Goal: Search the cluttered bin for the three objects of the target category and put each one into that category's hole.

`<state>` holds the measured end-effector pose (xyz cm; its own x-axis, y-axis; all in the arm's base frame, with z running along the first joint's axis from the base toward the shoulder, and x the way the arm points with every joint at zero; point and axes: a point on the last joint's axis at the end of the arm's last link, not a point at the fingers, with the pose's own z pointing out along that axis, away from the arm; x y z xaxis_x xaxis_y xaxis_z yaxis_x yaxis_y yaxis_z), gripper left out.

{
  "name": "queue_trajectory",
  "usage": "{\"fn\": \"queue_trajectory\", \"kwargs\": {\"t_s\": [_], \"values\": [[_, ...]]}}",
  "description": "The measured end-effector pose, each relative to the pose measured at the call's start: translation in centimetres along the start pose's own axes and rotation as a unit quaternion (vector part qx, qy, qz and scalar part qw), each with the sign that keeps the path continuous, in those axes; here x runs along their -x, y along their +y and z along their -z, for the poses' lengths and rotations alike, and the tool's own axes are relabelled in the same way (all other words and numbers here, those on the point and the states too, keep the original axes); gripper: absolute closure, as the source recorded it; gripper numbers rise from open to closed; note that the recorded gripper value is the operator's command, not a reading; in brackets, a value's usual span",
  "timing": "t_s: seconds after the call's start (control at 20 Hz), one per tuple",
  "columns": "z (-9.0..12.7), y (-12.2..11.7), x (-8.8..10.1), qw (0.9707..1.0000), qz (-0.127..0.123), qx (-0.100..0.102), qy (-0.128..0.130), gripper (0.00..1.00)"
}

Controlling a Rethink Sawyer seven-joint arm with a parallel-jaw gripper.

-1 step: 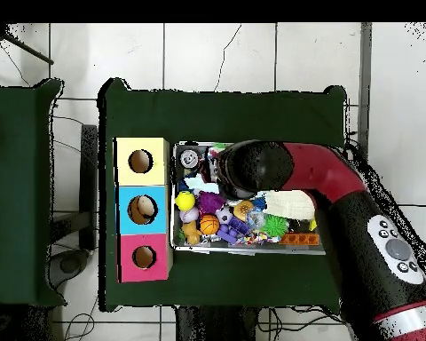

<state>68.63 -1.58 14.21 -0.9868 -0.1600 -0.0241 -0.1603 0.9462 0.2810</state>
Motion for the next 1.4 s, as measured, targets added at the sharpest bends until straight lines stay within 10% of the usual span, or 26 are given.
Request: {"fn": "queue_trajectory", "kwargs": {"t_s": [0.85, 1.4], "values": [[-2.0, 17.2, 9.4, 0.9933, 0.111, -0.031, -0.001, 0.00], [-3.9, 17.8, 15.8, 0.9954, 0.091, -0.027, -0.007, 0.00]]}}
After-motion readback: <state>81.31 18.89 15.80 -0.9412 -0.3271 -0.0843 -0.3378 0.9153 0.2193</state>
